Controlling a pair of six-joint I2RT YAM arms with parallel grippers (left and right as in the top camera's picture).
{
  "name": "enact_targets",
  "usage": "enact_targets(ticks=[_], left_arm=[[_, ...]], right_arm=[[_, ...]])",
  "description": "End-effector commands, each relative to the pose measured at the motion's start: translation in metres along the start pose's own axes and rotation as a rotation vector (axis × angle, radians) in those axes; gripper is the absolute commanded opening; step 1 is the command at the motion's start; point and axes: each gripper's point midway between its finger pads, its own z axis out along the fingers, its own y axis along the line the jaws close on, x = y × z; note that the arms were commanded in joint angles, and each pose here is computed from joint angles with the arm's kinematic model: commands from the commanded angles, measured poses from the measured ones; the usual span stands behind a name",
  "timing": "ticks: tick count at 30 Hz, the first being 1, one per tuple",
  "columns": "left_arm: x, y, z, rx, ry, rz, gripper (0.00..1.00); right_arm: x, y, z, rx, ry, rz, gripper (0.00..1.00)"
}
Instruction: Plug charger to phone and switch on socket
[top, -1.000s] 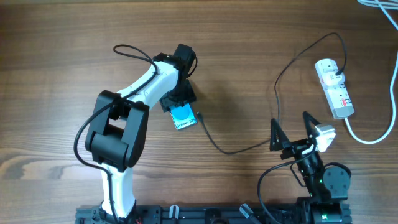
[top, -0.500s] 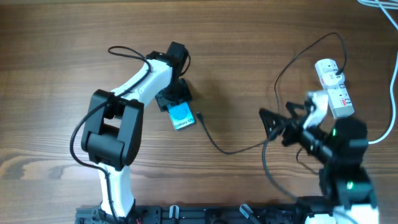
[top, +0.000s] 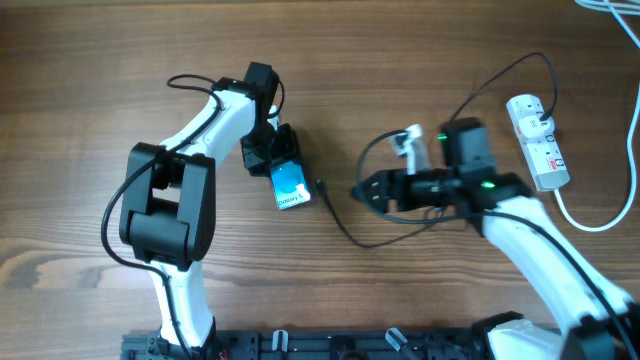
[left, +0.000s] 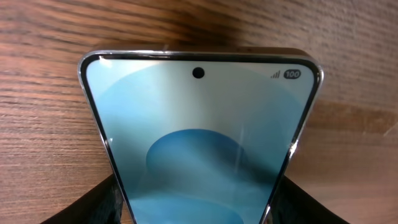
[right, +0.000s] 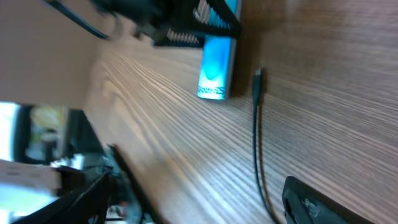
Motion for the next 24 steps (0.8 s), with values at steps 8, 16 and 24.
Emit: enact_targets(ticks=[8, 16, 24], left_arm=[[0.031, -0.01, 0.015, 0.108, 0.152, 0.171, 0.63], [0.044, -0.022, 0.011, 0.194, 0.209, 0.196, 0.63], [0.05, -0.026, 0.013, 0.188, 0.221, 0.209, 0.64]], right_arm=[[0.014, -0.018, 0.078, 0.005, 0.109, -0.086, 0.92], [0.039, -0.021, 0.123, -0.019, 0.188, -0.008, 0.88], [0.02, 0.0, 0.14, -0.08, 0.099, -0.067, 0.78]])
